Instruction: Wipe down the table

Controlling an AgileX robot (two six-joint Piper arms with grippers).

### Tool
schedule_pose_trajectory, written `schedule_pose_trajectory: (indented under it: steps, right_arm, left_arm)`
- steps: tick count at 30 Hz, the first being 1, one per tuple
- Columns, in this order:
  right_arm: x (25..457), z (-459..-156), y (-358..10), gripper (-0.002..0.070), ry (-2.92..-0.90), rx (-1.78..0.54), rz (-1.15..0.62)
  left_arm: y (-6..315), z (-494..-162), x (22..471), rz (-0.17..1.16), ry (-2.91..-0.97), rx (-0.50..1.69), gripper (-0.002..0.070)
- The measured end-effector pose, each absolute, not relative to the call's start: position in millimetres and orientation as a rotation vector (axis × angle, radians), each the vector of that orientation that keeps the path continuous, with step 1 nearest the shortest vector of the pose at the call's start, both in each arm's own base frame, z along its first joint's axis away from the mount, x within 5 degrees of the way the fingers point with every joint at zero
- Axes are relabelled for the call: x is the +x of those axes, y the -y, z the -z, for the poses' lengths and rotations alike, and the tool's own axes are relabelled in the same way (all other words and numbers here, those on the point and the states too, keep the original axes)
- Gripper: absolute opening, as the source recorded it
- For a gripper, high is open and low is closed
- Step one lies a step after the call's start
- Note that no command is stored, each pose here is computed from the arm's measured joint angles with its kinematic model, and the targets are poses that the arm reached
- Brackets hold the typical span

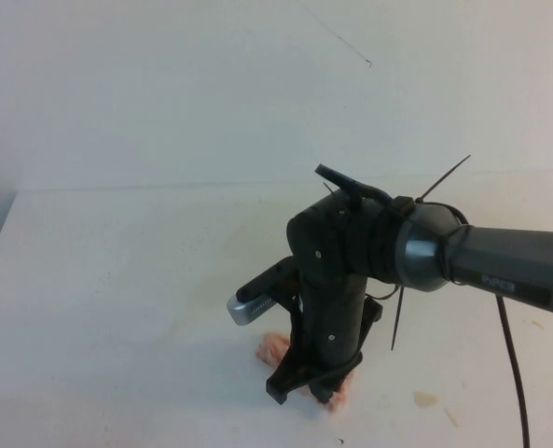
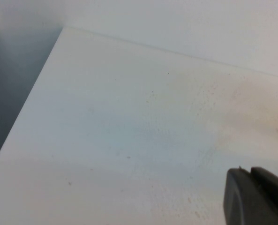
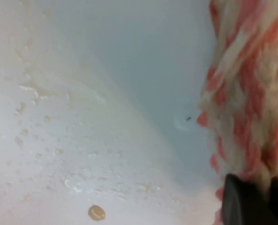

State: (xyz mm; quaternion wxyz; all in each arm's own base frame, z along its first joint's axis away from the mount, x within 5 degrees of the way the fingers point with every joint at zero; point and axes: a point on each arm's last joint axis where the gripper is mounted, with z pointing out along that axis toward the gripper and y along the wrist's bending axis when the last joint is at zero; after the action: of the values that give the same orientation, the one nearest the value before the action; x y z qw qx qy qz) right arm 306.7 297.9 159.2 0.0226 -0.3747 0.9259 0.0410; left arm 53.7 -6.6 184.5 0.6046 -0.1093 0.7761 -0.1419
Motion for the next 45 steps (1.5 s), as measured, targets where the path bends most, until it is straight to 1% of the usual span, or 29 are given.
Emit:
schedule_pose_trajectory:
  steps: [3,10,18,29,33,40,45]
  right_arm:
    - [307,-150,-299,-0.0003,-2.885,-1.163,-0.124]
    - [311,-149,-300,-0.0003,-2.852,-1.144,-0.118]
    - [322,-149,-289,-0.0003,-2.814,-1.12,0.059]
    - [338,-151,-269,-0.0003,-2.855,-1.005,0.057]
    - [342,-160,-261,-0.0003,-2.857,-0.963,0.055]
    - [357,-193,-233,-0.0004,-2.832,-0.751,0.037]
    - [357,-204,-208,-0.0003,-2.813,-0.536,0.053]
  left_arm:
    - [7,-184,54,0.328,-1.796,-0.253,-0.0001]
    - [7,-184,54,0.328,-1.796,-0.253,-0.0001]
    - [7,-184,54,0.328,-1.796,-0.253,-0.0001]
    - [7,-184,54,0.328,-1.796,-0.253,-0.0001]
    - [7,-184,54,0.328,-1.796,-0.253,-0.0001]
    - [7,-184,54,0.328,-1.796,-0.253,-0.0001]
    - [7,-184,54,0.328,-1.796,-0.253,-0.0001]
